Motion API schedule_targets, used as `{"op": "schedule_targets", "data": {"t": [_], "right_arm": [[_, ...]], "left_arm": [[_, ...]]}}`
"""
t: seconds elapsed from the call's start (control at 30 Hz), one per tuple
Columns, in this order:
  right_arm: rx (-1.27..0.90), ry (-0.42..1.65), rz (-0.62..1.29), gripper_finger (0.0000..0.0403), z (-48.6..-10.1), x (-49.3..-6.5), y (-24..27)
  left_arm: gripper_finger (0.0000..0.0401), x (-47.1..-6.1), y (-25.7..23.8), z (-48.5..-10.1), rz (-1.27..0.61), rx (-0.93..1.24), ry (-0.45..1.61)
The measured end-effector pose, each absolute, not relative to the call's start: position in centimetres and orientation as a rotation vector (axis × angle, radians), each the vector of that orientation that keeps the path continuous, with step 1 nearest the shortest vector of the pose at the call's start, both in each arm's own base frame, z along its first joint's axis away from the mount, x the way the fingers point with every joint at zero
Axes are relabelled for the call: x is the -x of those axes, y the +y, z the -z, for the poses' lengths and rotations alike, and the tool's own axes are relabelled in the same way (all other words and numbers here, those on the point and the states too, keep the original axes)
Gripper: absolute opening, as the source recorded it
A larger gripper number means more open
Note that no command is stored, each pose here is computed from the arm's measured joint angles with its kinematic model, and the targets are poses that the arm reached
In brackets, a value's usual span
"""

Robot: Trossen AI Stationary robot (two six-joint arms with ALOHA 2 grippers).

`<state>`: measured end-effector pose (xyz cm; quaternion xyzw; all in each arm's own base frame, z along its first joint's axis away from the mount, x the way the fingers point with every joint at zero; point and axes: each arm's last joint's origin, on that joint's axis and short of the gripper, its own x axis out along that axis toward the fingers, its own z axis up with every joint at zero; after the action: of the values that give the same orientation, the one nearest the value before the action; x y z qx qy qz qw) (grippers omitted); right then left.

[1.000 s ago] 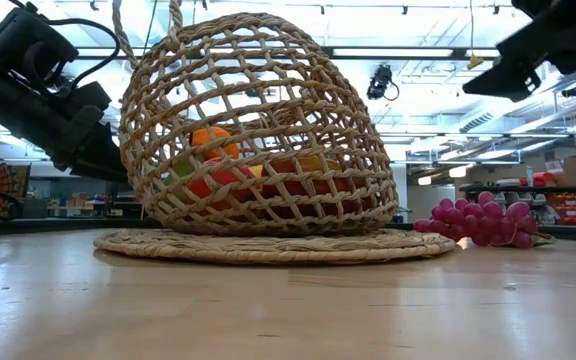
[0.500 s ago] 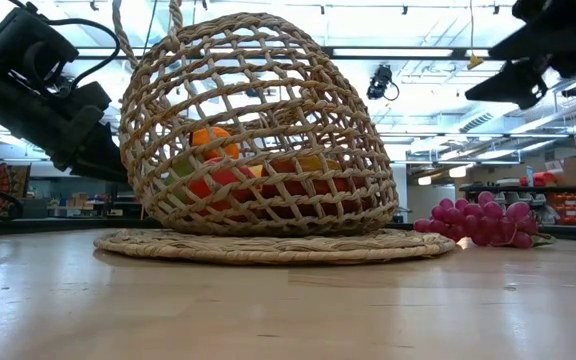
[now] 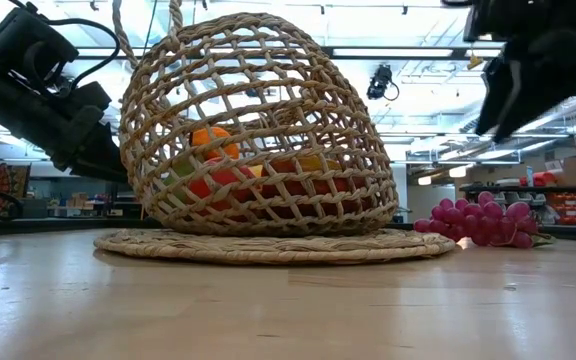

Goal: Build produce basket
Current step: Put the red pomegranate into the basket

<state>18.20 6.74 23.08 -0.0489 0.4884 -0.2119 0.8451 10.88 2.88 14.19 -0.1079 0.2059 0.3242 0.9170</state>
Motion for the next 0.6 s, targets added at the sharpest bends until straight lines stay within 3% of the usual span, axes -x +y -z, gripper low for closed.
{"op": "schedule_targets", "data": {"t": [0.37, 0.5, 0.6], "right_arm": [[0.292, 1.837, 0.222, 0.0371, -19.8, -19.4, 8.1], [0.286, 2.096, 0.289, 0.0371, -19.0, -18.7, 8.1], [0.238, 2.142, 0.317, 0.0371, -18.4, -18.9, 8.4]], "left_arm": [[0.0357, -10.9, 2.9, -14.2, -0.667, 0.222, 0.424], [0.0357, -10.9, 2.9, -14.2, -0.667, 0.222, 0.424], [0.0357, -10.9, 2.9, -14.2, -0.667, 0.222, 0.424]]}}
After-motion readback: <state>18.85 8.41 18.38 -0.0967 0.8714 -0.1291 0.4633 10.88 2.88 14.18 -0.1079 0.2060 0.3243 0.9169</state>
